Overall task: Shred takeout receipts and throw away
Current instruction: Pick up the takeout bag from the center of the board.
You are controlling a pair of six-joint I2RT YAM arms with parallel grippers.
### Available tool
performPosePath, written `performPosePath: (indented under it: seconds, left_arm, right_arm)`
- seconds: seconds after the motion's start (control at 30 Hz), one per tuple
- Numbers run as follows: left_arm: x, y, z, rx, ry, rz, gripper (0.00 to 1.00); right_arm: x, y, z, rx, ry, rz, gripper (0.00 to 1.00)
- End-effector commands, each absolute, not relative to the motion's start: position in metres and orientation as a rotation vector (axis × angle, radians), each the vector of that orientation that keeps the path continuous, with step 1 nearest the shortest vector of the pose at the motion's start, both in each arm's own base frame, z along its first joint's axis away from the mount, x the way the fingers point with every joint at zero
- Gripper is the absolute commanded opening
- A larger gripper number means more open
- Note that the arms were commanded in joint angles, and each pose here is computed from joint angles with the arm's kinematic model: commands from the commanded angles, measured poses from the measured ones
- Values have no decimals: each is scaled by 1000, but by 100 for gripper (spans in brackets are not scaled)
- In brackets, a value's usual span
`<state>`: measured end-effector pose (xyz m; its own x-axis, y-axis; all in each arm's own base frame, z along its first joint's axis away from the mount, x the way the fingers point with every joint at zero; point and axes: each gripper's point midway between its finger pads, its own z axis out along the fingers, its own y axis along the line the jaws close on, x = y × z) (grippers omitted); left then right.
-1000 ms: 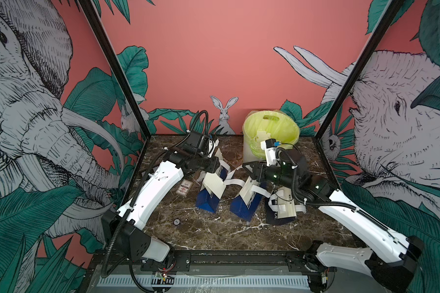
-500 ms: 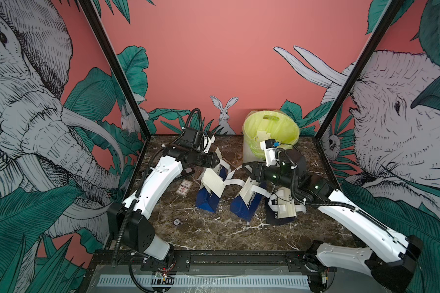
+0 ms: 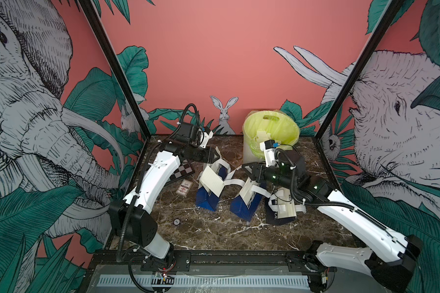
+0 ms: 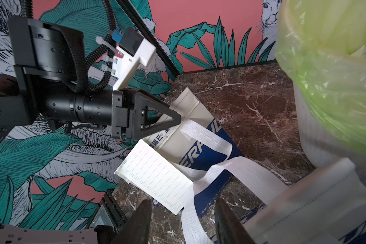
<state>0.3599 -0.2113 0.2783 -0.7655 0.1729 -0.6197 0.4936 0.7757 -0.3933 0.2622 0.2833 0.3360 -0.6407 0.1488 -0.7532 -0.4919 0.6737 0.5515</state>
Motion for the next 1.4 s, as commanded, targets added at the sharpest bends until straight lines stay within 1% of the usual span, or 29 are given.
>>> performPosePath:
  seconds: [0.0,0.33,0.47,0.57,0.63,0.7,0.8,0.83,0.93,1.1,1.27,1.37]
  left_arm:
    - [356,-208,282,539,2401,-762,52]
    - [342,-211,261,624,2475,-799,50]
    - [346,-206,254,619,2504,-749,40]
    - [345,-208,250,625,2527,-765,32]
    - [344,-210,251,622,2530,-779,25]
    - [342,-212,259,612,2513,-809,14]
    - [339,-217,279,589,2457,-871,2]
    - [338,-218,287,577,2437,-890,0]
    - [331,-224,319,548,2340,-981,0]
    - [329,-214,371,408,2201,-1040,0]
    - [328,-198,422,223,2038,-1167,0]
    - [326,-187,447,153,1965,-1185,0]
  right_arm:
    - [263,285,340,-258,2035,987,48]
    - [263,285,341,-263,2035,986,48]
    - [263,285,343,-262,2030,988,48]
    - [264,287,343,-268,2028,994,48]
    - [264,288,343,-269,2029,995,48]
    - [265,290,345,-273,2021,1004,49]
    - [264,293,351,-281,1995,1028,50]
    - [264,294,353,-286,1989,1033,51]
    - [263,296,359,-295,1962,1056,53]
    - [261,302,370,-313,1908,1112,58]
    - [261,306,378,-302,1865,1167,67]
    - [259,313,384,-311,1853,1215,72]
